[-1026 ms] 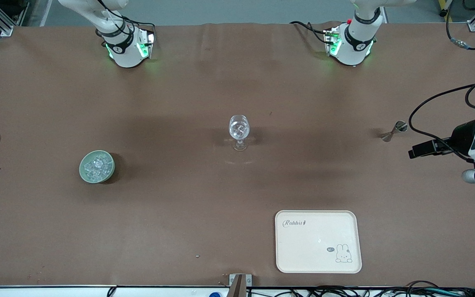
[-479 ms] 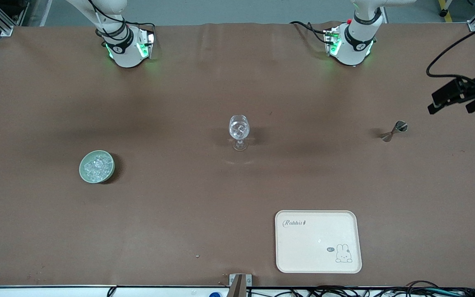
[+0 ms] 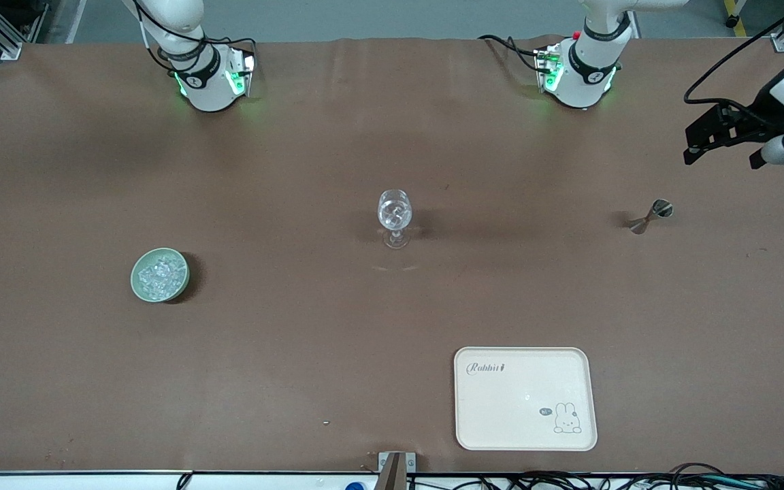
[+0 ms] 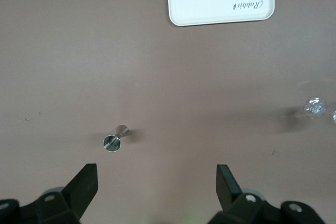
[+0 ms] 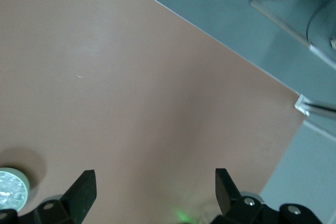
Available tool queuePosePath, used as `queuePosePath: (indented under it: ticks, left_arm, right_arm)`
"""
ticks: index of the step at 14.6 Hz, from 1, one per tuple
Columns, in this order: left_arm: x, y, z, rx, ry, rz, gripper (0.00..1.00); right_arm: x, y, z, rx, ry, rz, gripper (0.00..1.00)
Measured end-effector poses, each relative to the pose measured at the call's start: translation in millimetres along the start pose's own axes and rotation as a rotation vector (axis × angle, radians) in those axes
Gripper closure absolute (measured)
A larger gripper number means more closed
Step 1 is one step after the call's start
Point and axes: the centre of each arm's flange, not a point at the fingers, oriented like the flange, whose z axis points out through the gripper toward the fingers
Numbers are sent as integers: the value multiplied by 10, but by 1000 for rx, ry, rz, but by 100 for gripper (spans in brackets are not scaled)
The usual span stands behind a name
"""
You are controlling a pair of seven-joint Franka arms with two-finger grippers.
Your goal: Pour wine and add ice with both arms
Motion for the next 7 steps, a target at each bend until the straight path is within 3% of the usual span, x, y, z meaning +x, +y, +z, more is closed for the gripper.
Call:
queuePosePath:
  ticks: [4,7]
  left_arm:
    - [11,15,32,1,-4,4,0]
    - [22,5,58,1,-9,3,0]
  right_arm:
    - [-57,263,175,-39,-128,56,0]
    - [-43,482,324,-71,-184,96,0]
